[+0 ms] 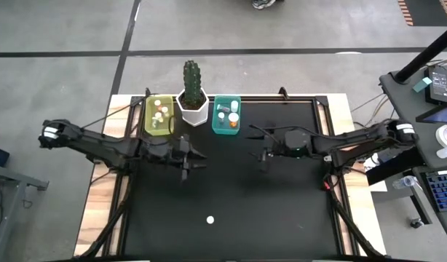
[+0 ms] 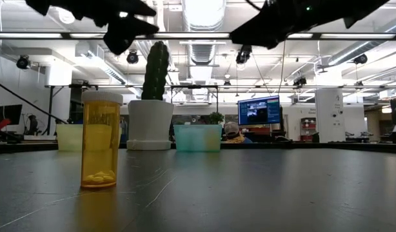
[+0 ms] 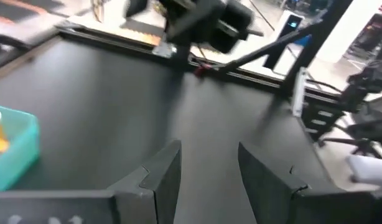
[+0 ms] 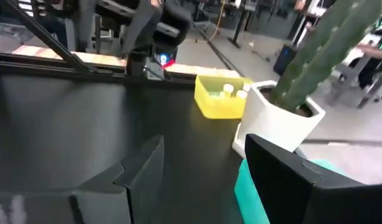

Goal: Pick and place medicine bottles into bin by pill shape (circle, oval)
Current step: Put the small orange tablet bottle into the yellow bin

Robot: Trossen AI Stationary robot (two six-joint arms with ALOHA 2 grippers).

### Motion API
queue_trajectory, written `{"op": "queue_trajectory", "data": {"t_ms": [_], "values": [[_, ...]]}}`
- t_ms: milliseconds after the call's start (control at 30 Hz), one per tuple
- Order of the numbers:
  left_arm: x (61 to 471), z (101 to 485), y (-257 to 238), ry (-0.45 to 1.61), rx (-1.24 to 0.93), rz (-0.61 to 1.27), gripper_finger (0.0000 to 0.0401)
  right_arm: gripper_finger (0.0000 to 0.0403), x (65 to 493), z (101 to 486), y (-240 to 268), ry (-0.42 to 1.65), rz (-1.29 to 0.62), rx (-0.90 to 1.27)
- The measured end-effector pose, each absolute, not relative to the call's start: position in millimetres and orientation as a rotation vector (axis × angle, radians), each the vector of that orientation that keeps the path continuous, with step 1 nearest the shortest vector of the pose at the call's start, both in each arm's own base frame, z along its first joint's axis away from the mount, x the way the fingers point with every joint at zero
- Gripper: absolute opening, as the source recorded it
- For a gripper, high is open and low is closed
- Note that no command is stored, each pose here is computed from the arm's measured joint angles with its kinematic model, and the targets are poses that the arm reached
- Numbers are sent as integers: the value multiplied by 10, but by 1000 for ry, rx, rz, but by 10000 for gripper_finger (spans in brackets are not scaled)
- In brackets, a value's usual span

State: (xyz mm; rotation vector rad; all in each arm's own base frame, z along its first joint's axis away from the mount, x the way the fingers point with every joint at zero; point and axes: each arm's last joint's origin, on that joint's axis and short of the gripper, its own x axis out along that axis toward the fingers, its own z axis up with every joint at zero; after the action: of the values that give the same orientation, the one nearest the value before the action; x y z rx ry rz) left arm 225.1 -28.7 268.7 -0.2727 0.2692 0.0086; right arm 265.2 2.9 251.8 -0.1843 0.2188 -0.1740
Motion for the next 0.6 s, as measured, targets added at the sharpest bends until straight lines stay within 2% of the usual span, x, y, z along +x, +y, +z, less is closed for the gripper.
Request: {"op": "queue_trajectory", "data": {"t_ms": [200, 600], "values": [[2444, 2819, -477, 382, -288, -31, 143, 219, 2459, 2592, 27, 172, -152, -226], [2758, 2956, -861, 816, -164, -51, 144, 219, 2184, 2696, 25, 58, -134, -336]]}}
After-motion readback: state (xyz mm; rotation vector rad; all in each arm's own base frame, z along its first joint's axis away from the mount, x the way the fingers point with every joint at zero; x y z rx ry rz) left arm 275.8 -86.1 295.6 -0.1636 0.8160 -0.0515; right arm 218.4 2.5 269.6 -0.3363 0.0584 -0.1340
